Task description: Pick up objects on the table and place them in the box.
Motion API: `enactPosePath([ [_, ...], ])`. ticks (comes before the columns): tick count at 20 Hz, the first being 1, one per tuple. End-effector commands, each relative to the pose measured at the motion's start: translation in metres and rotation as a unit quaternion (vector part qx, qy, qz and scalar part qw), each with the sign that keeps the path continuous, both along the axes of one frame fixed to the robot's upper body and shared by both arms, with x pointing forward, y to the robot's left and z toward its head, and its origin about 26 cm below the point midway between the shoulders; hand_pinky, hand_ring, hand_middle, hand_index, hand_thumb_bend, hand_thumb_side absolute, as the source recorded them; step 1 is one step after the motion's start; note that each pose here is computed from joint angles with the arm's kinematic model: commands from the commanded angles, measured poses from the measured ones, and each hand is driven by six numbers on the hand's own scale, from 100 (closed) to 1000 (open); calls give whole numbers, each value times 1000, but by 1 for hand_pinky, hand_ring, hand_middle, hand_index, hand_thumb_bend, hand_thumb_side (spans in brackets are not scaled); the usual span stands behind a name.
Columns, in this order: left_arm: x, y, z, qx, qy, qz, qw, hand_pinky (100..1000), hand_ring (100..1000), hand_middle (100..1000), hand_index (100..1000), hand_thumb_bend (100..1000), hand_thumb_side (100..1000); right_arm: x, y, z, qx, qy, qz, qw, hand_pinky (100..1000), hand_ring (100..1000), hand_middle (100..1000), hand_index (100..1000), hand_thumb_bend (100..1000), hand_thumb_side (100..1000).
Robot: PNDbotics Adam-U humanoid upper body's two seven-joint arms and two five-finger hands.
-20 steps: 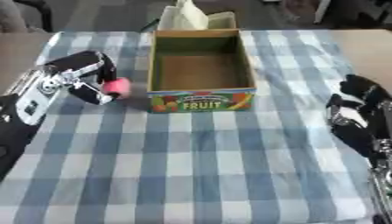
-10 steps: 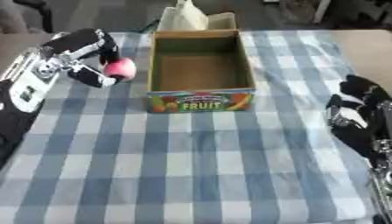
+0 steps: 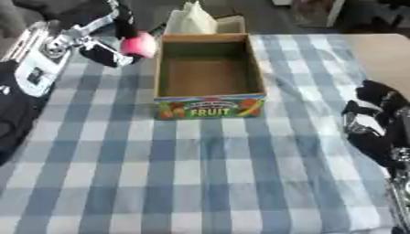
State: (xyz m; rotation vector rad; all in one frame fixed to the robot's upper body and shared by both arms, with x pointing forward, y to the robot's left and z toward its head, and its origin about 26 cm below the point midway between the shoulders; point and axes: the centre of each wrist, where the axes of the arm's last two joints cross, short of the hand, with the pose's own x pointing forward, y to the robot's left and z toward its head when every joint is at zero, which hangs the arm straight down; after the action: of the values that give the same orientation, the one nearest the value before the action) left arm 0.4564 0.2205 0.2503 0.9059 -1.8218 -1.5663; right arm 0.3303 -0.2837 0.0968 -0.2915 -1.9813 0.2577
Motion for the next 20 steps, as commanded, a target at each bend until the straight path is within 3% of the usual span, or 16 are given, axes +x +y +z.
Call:
enactPosePath([
  [1,5,-14,9,0,-25,-7,1000,607,433,412,487,352,100,2,0,7,-3,-9,7,1000,735,819,727,828,100,100],
  [7,16,-41,-10,-5,-21,-9,1000,607,444,429,506,360,100,3,5,7,-3,-8,20,1000,735,819,727,828,100,100],
  [15,25,-60,-48,0,-19,15,1000,615,485,489,589,424,100,4,10,7,-1,-8,31,999,735,819,727,828,100,100],
  [17,25,-61,-55,12,-19,20,1000,618,493,500,609,452,101,4,10,7,-1,-7,31,999,734,819,727,828,100,100],
  [20,26,-61,-62,26,-19,28,999,644,552,566,716,561,113,4,10,7,-1,-7,31,999,734,819,727,828,100,100],
])
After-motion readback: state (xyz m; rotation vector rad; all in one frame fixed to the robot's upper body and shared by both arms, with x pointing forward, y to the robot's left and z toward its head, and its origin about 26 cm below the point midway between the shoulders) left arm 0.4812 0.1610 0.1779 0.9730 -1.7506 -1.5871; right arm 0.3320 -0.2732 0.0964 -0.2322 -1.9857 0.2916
